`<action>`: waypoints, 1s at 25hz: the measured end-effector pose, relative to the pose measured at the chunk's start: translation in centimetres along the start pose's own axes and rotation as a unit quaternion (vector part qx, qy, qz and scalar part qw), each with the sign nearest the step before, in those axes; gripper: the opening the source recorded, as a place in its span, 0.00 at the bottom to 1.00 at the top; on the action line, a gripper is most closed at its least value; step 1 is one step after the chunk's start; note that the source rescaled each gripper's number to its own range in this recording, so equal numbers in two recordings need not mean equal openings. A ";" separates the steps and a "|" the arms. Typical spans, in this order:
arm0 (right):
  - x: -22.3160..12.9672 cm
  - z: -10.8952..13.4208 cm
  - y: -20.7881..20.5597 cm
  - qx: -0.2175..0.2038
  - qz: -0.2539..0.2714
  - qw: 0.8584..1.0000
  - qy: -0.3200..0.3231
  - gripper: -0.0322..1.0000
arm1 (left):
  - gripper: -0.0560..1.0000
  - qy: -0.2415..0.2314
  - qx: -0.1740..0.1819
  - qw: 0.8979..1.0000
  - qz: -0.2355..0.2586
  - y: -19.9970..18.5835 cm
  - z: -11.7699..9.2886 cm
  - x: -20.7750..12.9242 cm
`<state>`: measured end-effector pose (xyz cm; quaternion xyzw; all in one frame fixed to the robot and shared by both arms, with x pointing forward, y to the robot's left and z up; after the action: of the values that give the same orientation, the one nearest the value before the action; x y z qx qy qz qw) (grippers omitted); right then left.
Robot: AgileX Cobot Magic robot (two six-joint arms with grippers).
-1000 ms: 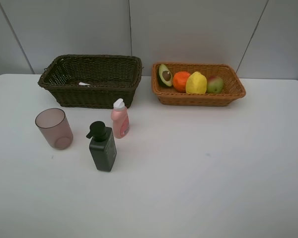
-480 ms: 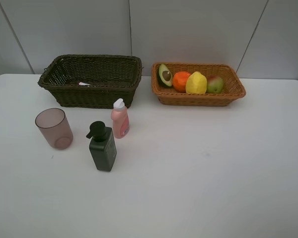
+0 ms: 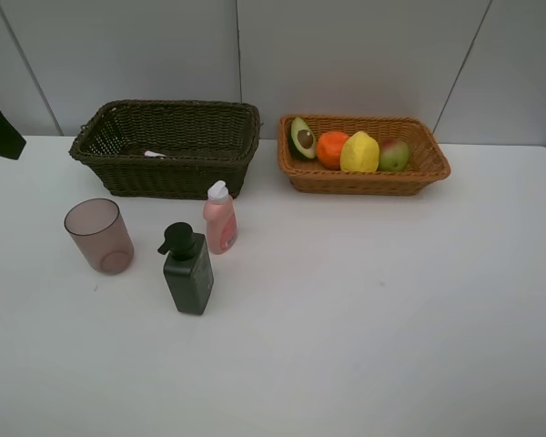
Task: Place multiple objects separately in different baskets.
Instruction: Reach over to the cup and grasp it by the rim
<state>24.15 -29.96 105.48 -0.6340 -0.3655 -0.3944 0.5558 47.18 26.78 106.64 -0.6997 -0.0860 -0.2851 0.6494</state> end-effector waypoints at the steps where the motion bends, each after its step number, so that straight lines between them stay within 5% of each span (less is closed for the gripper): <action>1: 0.0 0.0 0.0 0.000 0.000 1.000 0.000 1.00 | 0.89 -0.001 -0.001 1.000 0.008 0.9 0.1 0.3; 25: 0.0 0.0 0.0 0.000 0.000 1.000 0.000 1.00 | 0.89 -0.019 -0.012 0.991 0.130 13.9 1.4 -0.1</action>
<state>24.15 -29.96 105.48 -0.6340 -0.3655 -0.3944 0.5558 54.35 26.19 94.66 -0.7177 -0.0033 -0.1866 0.6709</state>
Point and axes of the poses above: a point on each arm's last joint axis where the gripper is mounted, y pointing out along that axis toward the gripper, z along the wrist's bending axis when the last joint is at zero, x = y × z, the point moved 1 cm from there along y, pointing out along that axis toward the gripper, and after that the axes turned 3 degrees about y, right-handed, at the moved point
